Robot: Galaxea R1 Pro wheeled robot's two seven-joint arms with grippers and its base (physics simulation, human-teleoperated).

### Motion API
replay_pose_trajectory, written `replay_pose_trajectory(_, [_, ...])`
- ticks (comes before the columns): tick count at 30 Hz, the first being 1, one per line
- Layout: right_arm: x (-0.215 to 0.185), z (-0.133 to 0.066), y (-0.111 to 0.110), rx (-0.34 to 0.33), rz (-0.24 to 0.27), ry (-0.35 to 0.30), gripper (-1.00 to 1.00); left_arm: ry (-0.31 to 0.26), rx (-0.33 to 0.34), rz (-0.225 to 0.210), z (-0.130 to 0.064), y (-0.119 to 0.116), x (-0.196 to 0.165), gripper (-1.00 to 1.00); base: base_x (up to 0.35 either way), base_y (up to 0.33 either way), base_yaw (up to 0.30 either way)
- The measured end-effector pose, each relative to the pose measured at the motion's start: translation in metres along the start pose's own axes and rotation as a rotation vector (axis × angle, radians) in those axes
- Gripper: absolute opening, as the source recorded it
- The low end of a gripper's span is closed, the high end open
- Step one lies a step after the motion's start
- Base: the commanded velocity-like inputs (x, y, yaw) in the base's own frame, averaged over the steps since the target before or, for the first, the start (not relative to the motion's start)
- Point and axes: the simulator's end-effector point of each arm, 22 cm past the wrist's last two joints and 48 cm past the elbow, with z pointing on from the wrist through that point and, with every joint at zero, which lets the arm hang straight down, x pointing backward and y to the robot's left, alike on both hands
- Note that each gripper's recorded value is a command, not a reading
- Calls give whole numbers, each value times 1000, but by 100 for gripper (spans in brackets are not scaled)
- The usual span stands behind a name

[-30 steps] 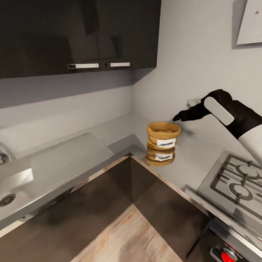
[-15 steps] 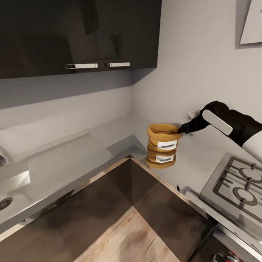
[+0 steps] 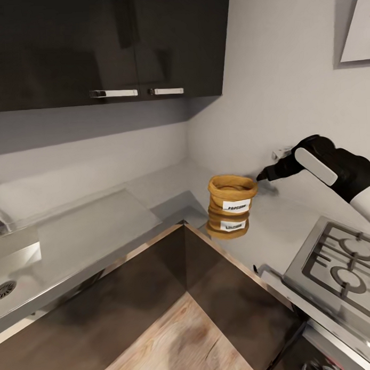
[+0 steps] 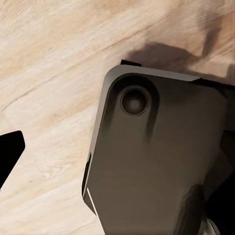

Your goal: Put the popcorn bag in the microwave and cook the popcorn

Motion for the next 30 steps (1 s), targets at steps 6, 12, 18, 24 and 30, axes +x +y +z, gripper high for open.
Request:
replay_pose_trajectory(6, [-18,-11,-2,14,-16,-43,100,0,0,0,0,0,0,100,67,0,0])
replay_pose_trajectory(12, [-33,-22,-5,17,-12,-72,100,0,0,0,0,0,0,100,72,0,0])
replay_pose_trajectory(18, [-34,-22,-12,46,-29,-73,100,0,-1,0,0,0,0,100,13,0,0])
replay_pose_trajectory(24, [-37,-24,-5,27,-47,-82,100,0,0,1,0,0,0,100,0,0,0])
replay_pose_trajectory(30, [-50,-36,17,-1,-100,-128,100,0,0,1,0,0,0,100,0,0,0])
